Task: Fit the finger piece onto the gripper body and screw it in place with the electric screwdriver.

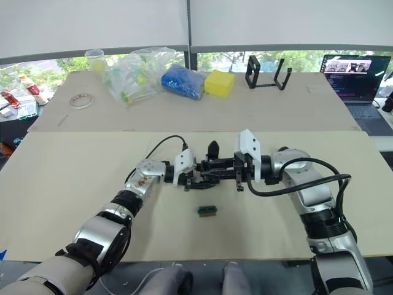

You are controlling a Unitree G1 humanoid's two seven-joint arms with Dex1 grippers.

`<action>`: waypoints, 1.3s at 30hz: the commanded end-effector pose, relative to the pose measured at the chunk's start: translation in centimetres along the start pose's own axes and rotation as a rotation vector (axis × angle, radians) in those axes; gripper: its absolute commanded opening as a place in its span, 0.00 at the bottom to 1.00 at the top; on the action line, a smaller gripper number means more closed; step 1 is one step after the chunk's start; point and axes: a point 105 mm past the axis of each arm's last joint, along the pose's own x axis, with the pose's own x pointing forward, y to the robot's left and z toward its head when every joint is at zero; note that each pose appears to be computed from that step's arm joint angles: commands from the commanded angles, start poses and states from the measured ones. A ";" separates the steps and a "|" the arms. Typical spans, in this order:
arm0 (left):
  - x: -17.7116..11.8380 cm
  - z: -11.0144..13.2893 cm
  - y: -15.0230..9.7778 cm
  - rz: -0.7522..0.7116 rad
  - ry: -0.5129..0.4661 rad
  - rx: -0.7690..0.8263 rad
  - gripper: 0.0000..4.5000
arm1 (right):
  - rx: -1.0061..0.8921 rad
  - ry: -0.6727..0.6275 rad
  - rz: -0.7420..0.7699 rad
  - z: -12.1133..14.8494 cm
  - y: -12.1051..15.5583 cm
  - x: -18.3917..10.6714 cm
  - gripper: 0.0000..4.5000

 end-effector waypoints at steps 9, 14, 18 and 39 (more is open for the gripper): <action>-0.5 1.0 0.5 0.000 -0.017 0.049 0.51 | -0.051 -0.004 0.007 0.2 -0.9 -0.2 0.07; -0.6 1.1 0.5 -0.002 -0.016 0.053 0.51 | -0.047 -0.006 0.019 -0.1 -0.8 0.2 0.07; -0.6 1.1 0.5 -0.003 -0.015 0.055 0.51 | -0.041 -0.023 0.016 0.2 -0.9 0.4 0.07; -0.7 1.0 0.3 -0.003 -0.018 0.056 0.51 | -0.006 -0.003 0.009 0.2 -0.9 0.5 0.07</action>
